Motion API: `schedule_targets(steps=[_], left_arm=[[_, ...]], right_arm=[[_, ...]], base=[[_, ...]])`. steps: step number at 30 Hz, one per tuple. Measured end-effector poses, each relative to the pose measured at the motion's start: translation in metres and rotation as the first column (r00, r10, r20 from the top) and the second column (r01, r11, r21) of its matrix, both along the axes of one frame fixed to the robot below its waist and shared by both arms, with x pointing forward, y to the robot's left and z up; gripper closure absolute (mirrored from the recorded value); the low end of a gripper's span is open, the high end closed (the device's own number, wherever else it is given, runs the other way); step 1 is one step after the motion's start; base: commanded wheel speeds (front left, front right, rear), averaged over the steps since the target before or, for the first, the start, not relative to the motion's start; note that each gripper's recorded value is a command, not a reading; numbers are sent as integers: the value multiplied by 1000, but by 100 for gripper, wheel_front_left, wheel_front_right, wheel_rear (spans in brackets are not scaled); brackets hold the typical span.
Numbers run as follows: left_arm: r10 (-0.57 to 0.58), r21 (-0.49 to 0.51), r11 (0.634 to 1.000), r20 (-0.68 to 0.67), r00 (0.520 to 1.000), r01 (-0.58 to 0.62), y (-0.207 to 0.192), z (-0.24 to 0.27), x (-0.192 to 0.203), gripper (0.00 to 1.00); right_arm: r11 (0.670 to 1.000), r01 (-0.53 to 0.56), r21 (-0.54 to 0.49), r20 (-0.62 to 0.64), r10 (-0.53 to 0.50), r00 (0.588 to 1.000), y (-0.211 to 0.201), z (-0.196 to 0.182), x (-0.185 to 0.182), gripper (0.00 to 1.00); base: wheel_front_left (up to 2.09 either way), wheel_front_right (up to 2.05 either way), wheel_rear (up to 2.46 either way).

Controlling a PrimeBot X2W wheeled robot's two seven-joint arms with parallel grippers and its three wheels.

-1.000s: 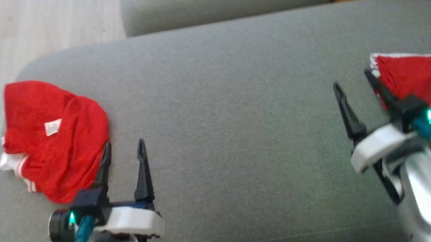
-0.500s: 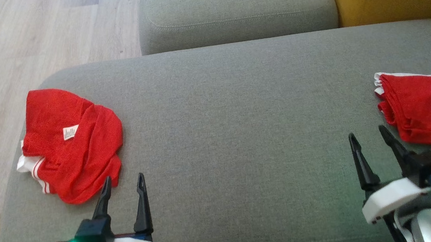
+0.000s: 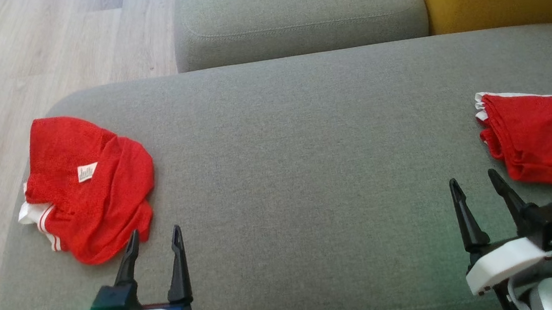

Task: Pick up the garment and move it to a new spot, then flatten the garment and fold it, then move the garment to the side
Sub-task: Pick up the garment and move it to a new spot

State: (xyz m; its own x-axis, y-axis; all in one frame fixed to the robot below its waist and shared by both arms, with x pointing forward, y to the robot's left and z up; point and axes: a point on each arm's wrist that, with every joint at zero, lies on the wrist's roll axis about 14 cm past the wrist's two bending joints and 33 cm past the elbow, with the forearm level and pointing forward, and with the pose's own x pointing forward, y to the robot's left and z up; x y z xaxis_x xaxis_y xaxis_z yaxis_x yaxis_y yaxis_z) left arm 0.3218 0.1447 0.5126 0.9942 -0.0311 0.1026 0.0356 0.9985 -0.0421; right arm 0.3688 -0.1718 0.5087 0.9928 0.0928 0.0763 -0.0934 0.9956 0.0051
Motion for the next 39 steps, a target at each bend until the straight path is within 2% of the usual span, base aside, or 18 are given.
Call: schedule_targets(steps=[13, 21, 30, 39], left_arm=[[-4, -1, 1000, -3, 1000, 4, -1, -1, 1, 0], [25, -3, 1000, -9, 1000, -25, 8, -3, -4, 0], [119, -2, 993, -5, 993, -119, 37, -2, -17, 0], [273, -8, 962, -1, 962, -273, 82, -3, -47, 0]], right_arm=[[1000, 5, 9, -7, -5, 1000, -1, -2, 0, 0], [999, -32, 15, -8, 32, 999, 11, -2, 5, 0], [987, -155, 33, -9, 155, 988, 55, -2, 15, 0], [941, -335, 44, -12, 335, 942, 120, -2, 20, 0]], base=[[0, 0, 0], [0, 0, 0], [0, 0, 0], [0, 0, 0]])
